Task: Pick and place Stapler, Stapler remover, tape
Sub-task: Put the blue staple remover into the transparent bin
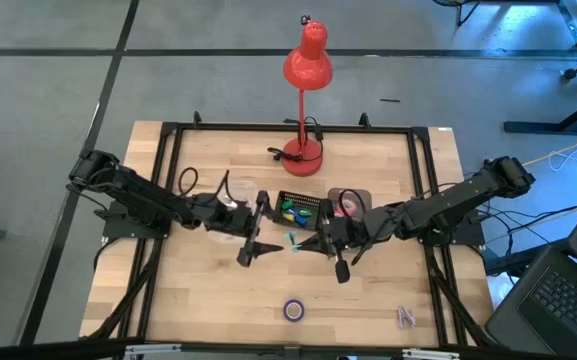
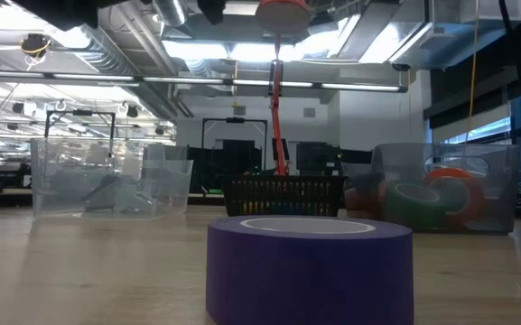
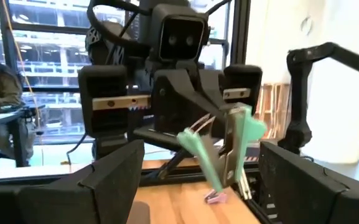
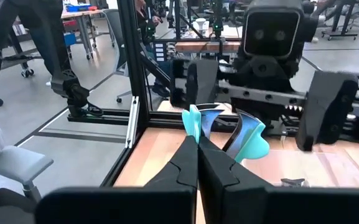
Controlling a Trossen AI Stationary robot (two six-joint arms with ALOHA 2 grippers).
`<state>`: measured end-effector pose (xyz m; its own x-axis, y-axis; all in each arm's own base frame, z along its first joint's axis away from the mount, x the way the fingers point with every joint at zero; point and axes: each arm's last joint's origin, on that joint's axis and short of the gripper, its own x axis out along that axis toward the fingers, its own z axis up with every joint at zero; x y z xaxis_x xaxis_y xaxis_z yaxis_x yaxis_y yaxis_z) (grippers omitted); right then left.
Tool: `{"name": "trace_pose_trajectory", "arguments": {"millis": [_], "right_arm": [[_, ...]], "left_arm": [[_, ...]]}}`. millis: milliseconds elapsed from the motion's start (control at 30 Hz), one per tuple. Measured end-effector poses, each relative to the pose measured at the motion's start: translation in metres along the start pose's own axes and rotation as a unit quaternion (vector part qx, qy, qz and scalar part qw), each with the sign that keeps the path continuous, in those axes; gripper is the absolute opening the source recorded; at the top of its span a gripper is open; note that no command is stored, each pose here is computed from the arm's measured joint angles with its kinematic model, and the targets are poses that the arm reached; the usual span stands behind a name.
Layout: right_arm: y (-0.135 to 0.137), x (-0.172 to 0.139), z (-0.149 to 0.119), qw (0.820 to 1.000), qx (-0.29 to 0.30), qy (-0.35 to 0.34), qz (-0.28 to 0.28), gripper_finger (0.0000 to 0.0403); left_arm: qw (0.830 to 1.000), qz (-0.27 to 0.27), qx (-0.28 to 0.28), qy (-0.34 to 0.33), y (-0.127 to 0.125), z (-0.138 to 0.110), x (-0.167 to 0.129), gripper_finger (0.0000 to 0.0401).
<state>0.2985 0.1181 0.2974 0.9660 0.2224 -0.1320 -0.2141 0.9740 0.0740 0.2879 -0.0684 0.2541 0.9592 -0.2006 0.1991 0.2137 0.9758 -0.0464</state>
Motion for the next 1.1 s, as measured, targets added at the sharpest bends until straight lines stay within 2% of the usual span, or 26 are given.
{"name": "trace_pose_trajectory", "arguments": {"millis": [300,767,1100], "right_arm": [[-0.0003,0.0,-0.0006,1.0,-0.002,0.003,-0.001,0.0],[-0.0001,0.0,-0.0005,1.0,-0.003,0.003,0.002,0.0],[0.0,0.0,-0.0005,1.0,-0.004,0.003,0.005,0.0]], "left_arm": [[0.999,0.001,-0.036,-0.008,-0.0015,0.0014,-0.0001,0.0306],[0.996,0.044,-0.076,0.01,0.0034,-0.0028,-0.0001,0.0306],[0.996,0.033,-0.085,0.02,0.0026,-0.0045,-0.0001,0.0306]]}}
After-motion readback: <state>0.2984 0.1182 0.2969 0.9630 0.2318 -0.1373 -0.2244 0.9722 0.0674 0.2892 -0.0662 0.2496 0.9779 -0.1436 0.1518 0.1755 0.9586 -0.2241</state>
